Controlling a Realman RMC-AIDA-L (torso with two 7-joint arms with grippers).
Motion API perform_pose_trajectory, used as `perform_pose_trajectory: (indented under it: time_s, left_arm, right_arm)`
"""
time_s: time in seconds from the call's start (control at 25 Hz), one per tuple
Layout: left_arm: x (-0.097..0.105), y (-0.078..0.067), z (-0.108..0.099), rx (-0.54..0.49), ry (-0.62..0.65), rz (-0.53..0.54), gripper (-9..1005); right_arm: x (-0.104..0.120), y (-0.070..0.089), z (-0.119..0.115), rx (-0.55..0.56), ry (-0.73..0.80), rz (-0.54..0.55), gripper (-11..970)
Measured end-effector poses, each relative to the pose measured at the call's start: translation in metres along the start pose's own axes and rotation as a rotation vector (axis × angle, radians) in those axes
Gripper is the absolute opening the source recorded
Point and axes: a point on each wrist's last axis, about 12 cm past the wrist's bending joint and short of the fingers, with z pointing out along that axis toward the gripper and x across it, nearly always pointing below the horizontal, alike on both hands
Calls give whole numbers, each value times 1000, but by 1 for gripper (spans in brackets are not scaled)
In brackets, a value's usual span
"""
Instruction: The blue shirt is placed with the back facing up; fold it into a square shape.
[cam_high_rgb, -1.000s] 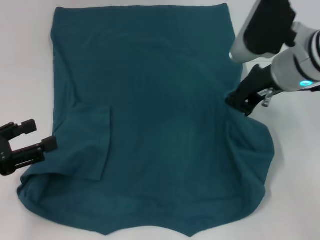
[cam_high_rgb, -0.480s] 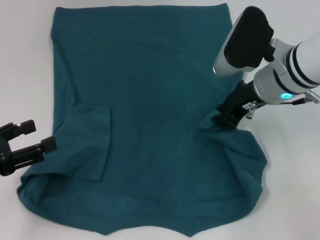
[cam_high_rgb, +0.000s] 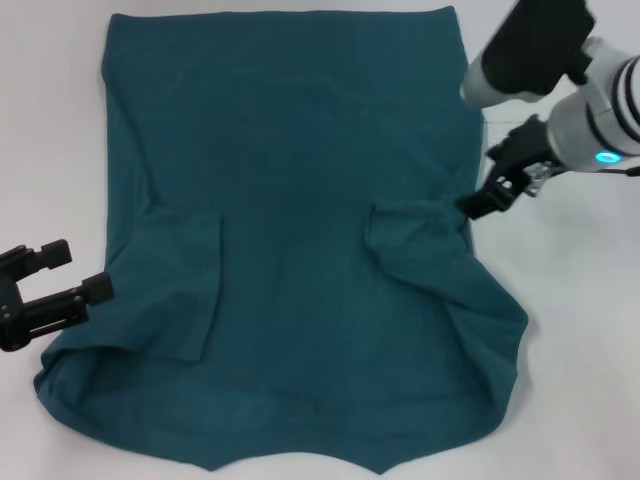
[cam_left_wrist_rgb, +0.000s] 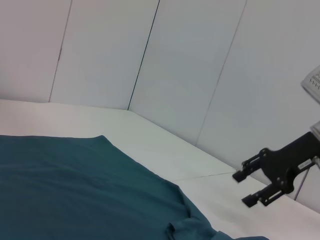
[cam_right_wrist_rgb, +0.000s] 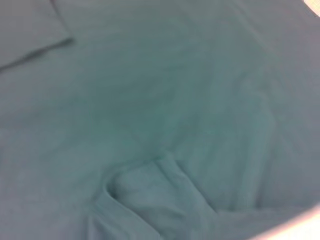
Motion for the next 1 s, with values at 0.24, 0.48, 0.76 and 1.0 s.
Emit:
perform_pose_trajectory:
  time_s: [0.24, 0.48, 0.76, 1.0]
  left_arm:
    - [0, 0, 1, 3, -2, 4, 873]
    - [-1, 0, 2, 3, -3, 5, 873]
    - [-1, 0, 2, 5, -3, 6, 873]
    - [-1, 0, 2, 5, -3, 5, 873]
  right_arm:
    - [17, -1, -3, 5, 109, 41, 885]
    - [36, 1, 7, 12, 195, 99, 918]
    - [49, 7, 23, -13, 208, 131, 946]
    - [49, 12, 37, -58, 150, 165, 946]
